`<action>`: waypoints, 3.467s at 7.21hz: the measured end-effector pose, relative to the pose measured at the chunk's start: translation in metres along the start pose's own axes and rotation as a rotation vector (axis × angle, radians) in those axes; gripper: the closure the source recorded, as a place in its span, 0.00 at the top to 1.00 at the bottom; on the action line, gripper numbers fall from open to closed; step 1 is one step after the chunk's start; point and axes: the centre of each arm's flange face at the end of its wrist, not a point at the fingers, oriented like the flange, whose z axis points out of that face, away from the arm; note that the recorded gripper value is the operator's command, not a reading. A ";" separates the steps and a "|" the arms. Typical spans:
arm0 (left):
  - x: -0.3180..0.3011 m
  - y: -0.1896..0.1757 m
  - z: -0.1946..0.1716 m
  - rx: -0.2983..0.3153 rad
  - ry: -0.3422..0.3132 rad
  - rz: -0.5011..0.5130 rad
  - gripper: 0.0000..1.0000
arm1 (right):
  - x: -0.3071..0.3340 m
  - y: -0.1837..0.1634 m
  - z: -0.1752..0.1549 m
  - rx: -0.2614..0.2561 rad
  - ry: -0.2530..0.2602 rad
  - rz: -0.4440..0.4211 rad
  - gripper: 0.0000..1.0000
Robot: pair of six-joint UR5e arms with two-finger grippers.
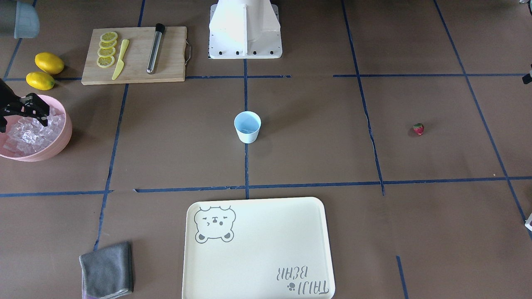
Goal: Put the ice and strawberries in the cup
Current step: 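Lower the right gripper into the bowl and grasp a third ice cube, then carry the ice cube with the right gripper over the blue cup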
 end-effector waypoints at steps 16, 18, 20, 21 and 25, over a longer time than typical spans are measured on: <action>0.003 0.000 -0.002 0.005 0.006 0.008 1.00 | 0.021 -0.007 0.052 -0.087 0.018 0.034 0.00; 0.003 0.000 -0.002 0.005 0.006 0.008 1.00 | 0.013 -0.008 0.038 -0.066 0.003 0.021 0.00; 0.003 0.000 -0.002 0.004 0.006 0.006 1.00 | -0.007 -0.009 -0.002 -0.004 -0.038 0.019 0.00; 0.002 0.000 -0.001 0.003 0.006 0.006 1.00 | -0.033 -0.018 -0.023 0.030 -0.079 0.063 0.00; 0.002 0.000 0.000 0.002 0.006 0.005 1.00 | -0.295 -0.062 -0.070 0.033 -0.310 0.366 0.00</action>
